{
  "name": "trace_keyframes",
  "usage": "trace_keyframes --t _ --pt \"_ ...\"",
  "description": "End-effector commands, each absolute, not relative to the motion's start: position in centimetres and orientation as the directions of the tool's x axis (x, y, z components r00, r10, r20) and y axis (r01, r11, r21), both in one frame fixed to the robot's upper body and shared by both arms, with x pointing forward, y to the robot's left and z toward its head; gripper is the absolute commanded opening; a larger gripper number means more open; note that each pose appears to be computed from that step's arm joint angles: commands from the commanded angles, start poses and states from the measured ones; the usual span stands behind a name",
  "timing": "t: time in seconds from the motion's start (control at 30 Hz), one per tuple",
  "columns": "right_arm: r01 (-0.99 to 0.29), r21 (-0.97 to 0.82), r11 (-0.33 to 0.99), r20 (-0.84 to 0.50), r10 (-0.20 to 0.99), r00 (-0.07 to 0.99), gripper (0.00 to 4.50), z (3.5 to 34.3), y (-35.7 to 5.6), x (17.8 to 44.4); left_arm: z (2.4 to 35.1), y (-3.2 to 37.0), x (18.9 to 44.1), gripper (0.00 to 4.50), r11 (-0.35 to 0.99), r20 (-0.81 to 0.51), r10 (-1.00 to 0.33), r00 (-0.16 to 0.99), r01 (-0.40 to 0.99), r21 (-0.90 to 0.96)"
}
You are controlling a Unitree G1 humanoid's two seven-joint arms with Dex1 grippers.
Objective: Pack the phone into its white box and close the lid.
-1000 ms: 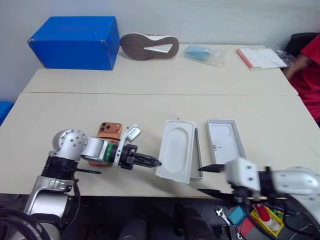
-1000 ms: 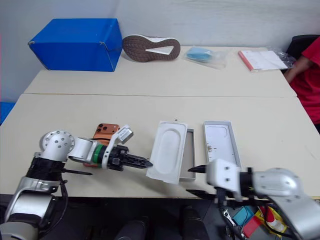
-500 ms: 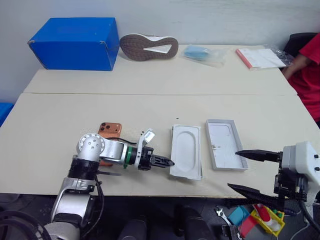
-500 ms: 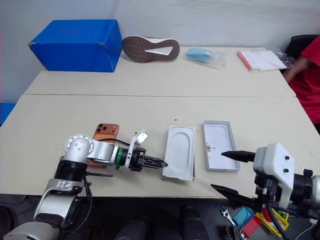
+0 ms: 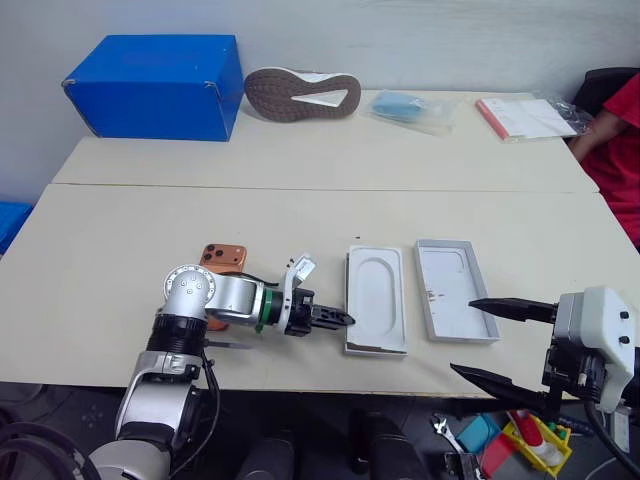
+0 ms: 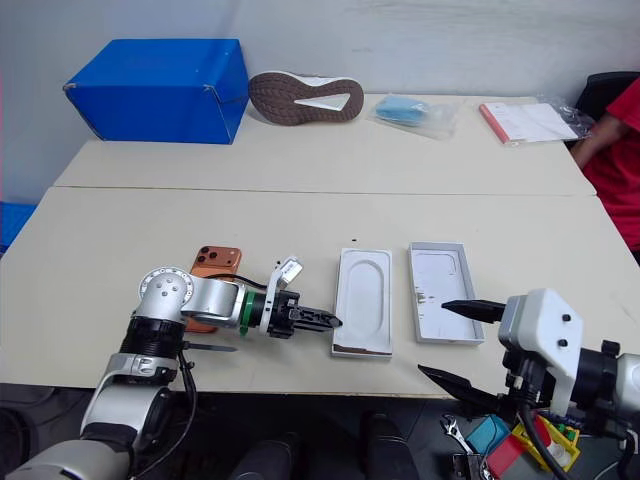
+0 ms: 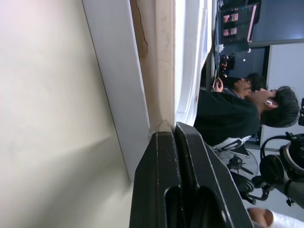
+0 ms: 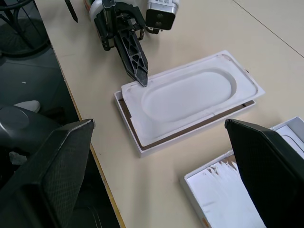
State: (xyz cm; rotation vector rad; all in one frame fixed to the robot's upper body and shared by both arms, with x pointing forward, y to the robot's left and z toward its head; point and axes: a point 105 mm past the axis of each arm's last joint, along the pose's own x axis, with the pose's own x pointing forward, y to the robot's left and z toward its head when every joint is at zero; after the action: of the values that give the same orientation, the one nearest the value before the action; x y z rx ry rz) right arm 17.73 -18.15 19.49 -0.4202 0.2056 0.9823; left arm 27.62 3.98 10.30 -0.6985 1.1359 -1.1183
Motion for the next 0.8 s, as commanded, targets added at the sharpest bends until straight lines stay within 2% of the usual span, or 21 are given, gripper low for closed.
trace_keyframes --t 0.03,0.07,0.17,0.43,0.57,0.6,0.8 --pt "-0.835 -0.287 0.469 -0.342 0.764 0.547 4.49 19.9 -17.8 17.8 10.4 3.9 27.3 0.0 0.318 -0.333 -0.943 0.008 0.323 -0.891" --pt "-0.835 -0.287 0.469 -0.342 0.764 0.547 4.49 19.8 -17.8 17.8 10.3 3.9 27.2 0.0 0.32 -0.335 -0.942 0.006 0.32 -0.892" --pt "-0.836 -0.292 0.465 -0.342 0.766 0.545 4.5 19.7 -17.7 18.0 10.3 4.0 27.3 0.65 0.334 -0.351 -0.936 0.006 0.322 -0.886" --pt "-0.837 -0.294 0.462 -0.336 0.769 0.543 4.5 19.6 -17.5 18.2 12.3 4.7 26.4 2.99 0.258 -0.294 -0.954 -0.052 0.356 -0.898" --pt "-0.839 -0.291 0.461 -0.335 0.772 0.54 4.5 19.4 -17.5 18.3 13.6 5.4 26.3 4.33 0.216 -0.261 -0.963 -0.073 0.372 -0.903" --pt "-0.839 -0.29 0.461 -0.335 0.772 0.54 4.5 19.4 -17.5 18.4 13.7 5.4 26.4 4.46 0.218 -0.263 -0.962 -0.073 0.373 -0.902" --pt "-0.838 -0.289 0.463 -0.334 0.772 0.542 4.5 19.3 -17.6 18.5 15.0 4.8 26.8 4.46 0.162 -0.205 -0.976 -0.078 0.375 -0.913"
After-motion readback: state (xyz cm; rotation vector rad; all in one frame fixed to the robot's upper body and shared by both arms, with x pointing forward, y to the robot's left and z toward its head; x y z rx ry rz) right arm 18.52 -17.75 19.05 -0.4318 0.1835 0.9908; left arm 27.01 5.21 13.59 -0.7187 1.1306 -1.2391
